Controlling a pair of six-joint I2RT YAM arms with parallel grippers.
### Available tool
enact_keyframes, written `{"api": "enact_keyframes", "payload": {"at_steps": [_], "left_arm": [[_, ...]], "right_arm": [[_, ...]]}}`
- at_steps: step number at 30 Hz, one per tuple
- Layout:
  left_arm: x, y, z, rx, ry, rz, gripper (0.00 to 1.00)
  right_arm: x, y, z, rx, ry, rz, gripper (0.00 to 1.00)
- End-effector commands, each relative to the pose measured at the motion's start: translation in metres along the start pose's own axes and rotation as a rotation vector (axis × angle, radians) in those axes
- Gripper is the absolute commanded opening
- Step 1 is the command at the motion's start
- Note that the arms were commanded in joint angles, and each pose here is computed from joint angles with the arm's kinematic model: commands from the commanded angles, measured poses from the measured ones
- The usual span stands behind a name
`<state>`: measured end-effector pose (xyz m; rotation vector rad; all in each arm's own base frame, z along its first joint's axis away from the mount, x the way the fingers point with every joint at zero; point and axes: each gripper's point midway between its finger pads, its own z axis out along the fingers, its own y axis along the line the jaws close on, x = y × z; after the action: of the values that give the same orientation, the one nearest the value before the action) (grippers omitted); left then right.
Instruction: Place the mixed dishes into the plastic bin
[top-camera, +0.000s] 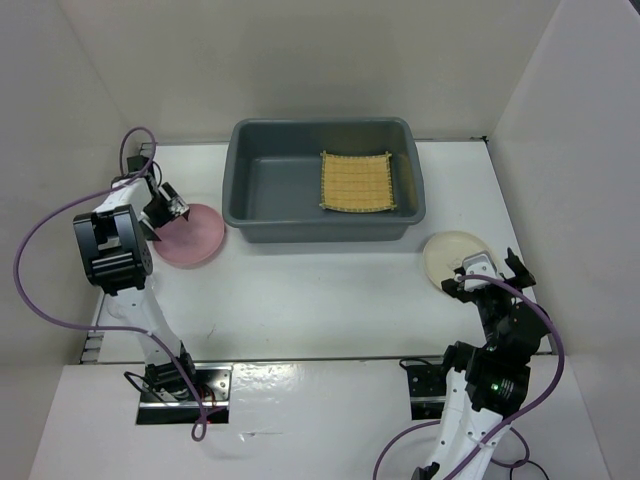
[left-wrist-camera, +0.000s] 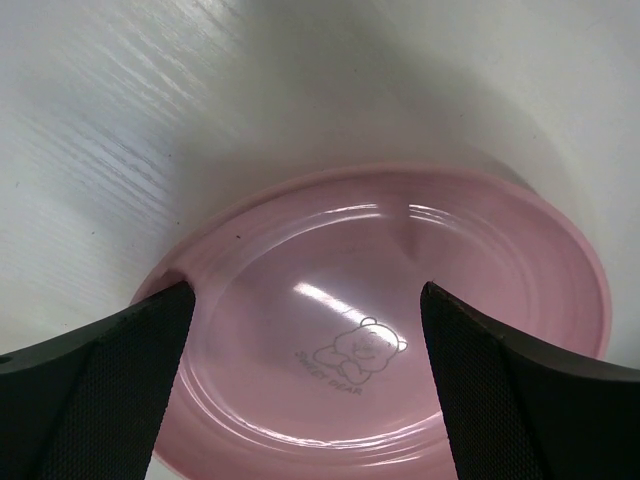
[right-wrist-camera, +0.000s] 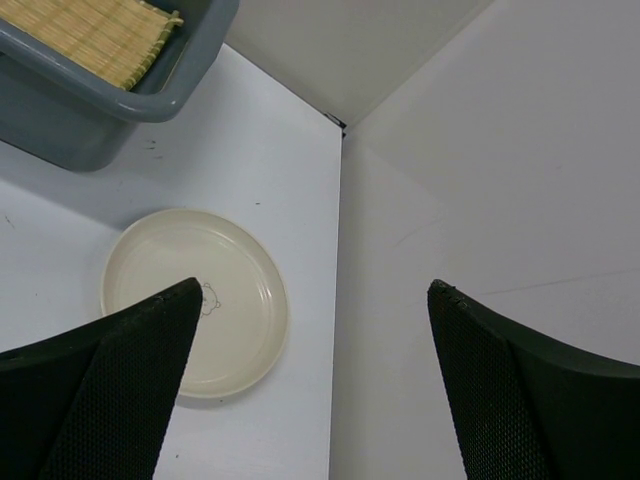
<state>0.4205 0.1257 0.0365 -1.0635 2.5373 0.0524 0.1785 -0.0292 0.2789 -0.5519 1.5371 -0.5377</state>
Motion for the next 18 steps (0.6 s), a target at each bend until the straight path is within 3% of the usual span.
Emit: {"api": "enact_keyframes", "payload": {"at_steps": [1, 10, 12, 15, 18], "left_arm": [[0.009, 0.010, 0.014, -0.011, 0.028, 0.011, 1.00], [0.013, 0.003, 0.016, 0.036, 0.038, 0.019, 1.00], [0.016, -0.003, 0.013, 0.077, 0.047, 0.029, 0.96], [0.017, -0.021, 0.006, 0.178, 0.063, 0.040, 0.83], [0.003, -0.027, -0.019, 0.207, 0.009, 0.042, 0.79]], "right_arm": [[-0.002, 0.003, -0.001, -0.011, -0.016, -0.004, 0.98], [-0.002, 0.003, -0.001, -0.011, -0.016, -0.004, 0.98], [-0.002, 0.003, -0.001, -0.011, -0.016, -0.004, 0.98], [-0.002, 0.003, -0.001, -0.011, -0.016, -0.004, 0.98], [-0.002, 0.003, -0.001, -0.011, -0.016, -0.004, 0.98]]}}
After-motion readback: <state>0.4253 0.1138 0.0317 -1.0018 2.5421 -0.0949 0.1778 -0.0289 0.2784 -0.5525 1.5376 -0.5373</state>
